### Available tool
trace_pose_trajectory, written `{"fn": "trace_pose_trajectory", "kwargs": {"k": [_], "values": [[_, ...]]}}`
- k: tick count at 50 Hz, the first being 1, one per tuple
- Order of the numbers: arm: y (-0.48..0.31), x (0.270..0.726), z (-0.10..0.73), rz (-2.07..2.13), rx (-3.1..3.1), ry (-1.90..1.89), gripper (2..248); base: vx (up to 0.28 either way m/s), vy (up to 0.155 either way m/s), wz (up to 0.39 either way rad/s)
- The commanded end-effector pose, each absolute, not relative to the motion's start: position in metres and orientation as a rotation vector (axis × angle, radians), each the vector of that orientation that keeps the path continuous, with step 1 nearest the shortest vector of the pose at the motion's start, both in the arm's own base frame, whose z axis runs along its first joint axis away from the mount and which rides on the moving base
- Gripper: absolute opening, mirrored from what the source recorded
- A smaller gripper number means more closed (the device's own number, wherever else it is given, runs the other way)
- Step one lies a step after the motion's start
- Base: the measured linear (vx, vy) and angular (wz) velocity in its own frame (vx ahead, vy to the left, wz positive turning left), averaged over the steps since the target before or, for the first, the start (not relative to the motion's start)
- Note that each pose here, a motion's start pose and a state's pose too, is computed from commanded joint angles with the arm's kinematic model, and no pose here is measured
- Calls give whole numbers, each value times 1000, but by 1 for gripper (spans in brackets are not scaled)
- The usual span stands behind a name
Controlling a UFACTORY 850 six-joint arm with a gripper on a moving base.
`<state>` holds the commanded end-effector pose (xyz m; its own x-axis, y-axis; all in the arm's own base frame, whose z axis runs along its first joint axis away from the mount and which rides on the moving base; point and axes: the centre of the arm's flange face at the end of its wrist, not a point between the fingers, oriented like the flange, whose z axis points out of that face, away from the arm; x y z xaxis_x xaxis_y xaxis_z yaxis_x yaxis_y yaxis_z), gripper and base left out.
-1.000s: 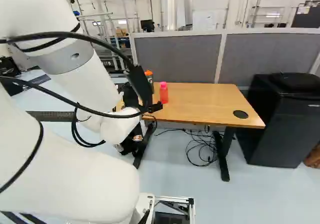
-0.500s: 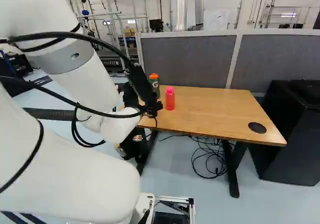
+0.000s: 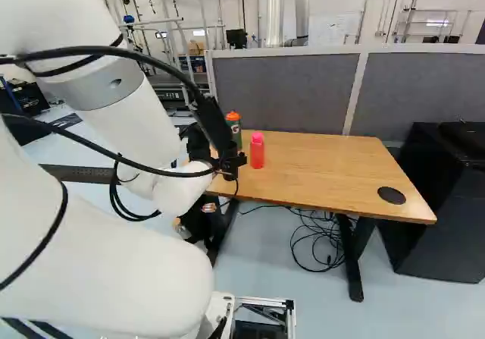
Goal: Pick up the green bottle from the table
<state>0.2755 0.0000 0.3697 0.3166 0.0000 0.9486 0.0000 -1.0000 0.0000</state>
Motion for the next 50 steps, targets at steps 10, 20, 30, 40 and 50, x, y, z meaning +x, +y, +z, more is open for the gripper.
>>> {"fn": "trace_pose_trajectory", "kwargs": {"k": [10, 20, 30, 40, 50], "values": [[0, 285, 379, 1867, 2527, 0, 247, 0, 0, 0], [0, 297, 390, 1897, 2504, 0, 247, 0, 0, 0], [0, 315, 401, 1924, 2484, 0, 247, 0, 0, 0], [0, 335, 412, 1949, 2464, 0, 247, 0, 0, 0], [0, 354, 422, 1948, 2465, 0, 247, 0, 0, 0]]}}
